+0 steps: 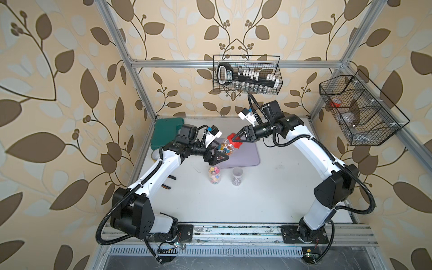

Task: Pour the candies out of the jar
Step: Pick up the jar from the center of the board.

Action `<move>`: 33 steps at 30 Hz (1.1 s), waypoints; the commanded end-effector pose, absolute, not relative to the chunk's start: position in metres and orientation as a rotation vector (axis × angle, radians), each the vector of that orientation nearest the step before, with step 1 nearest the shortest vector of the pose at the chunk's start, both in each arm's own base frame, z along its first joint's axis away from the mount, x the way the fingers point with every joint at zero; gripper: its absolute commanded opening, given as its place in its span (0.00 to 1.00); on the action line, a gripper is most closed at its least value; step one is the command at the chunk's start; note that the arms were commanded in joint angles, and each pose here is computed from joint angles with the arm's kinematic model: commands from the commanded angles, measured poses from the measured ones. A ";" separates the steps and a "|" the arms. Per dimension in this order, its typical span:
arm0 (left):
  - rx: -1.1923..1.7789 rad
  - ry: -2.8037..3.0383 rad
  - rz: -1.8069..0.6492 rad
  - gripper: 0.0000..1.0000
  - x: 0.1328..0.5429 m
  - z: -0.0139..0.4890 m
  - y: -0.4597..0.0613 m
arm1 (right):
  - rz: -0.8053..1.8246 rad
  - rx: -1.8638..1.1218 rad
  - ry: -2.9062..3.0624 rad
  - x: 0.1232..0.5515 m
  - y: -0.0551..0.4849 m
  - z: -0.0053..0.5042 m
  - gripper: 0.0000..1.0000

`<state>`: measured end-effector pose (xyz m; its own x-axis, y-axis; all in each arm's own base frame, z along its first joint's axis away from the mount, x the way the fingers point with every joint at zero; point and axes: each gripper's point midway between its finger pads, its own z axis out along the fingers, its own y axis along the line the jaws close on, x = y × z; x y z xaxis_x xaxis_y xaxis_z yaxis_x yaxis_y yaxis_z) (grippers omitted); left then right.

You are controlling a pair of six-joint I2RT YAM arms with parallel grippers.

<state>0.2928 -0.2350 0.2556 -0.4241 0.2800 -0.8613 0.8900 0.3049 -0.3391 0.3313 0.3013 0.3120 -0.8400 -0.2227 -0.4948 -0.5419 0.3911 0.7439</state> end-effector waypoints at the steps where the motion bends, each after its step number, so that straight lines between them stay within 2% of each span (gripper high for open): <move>1: 1.099 1.810 -1.140 0.99 0.283 0.269 -0.240 | 1.488 -0.722 2.250 0.330 0.306 0.335 0.36; 33: 1.103 1.840 -1.167 0.99 0.283 0.261 -0.241 | 1.519 -0.716 2.250 0.333 0.303 0.334 0.36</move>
